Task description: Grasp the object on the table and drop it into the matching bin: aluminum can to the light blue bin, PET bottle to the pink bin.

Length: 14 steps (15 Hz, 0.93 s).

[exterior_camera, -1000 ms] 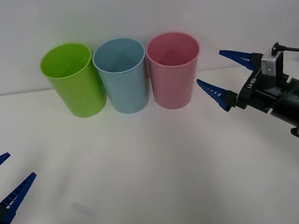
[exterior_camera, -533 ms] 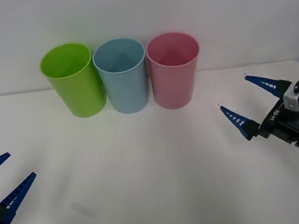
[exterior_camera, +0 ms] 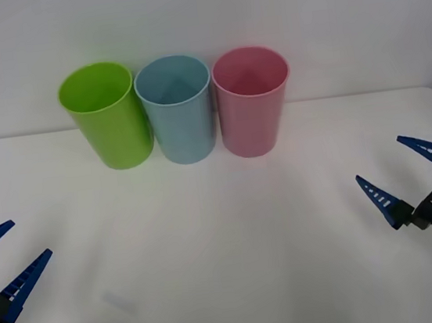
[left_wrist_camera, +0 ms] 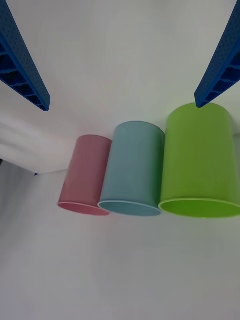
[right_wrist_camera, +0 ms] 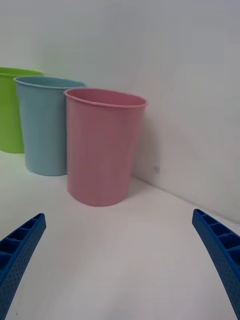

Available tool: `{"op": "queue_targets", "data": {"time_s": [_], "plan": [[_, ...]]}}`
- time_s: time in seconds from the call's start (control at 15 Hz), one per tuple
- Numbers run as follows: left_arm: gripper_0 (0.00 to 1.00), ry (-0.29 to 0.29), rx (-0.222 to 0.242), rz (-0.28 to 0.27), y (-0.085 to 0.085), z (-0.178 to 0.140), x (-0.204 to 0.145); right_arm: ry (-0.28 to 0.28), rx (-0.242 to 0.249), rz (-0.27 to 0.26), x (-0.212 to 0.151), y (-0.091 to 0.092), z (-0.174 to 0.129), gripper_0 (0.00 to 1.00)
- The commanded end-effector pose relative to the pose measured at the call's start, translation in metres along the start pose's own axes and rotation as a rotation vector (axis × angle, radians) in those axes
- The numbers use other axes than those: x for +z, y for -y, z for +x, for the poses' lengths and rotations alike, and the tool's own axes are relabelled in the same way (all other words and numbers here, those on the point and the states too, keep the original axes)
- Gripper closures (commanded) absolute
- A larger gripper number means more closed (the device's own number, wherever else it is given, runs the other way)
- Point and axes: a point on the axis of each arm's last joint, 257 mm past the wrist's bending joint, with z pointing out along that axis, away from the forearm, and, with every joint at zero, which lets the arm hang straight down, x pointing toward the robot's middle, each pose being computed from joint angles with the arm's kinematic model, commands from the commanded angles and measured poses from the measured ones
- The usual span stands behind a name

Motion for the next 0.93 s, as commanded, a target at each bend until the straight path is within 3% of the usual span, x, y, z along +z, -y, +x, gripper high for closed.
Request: {"op": "queue_targets", "data": {"time_s": [0.07, 0.67, 0.93], "plan": [[0.00, 0.000, 0.000, 0.000, 0.000, 0.000, 0.000, -0.011, 0.018, 0.010, -0.025, 0.004, 0.005, 0.00], [0.00, 0.000, 0.000, 0.000, 0.000, 0.000, 0.000, -0.066, 0.057, 0.061, -0.082, 0.014, 0.020, 0.00], [0.00, 0.000, 0.000, 0.000, 0.000, 0.000, 0.000, -0.075, 0.055, 0.063, -0.086, 0.013, 0.023, 0.00]]}}
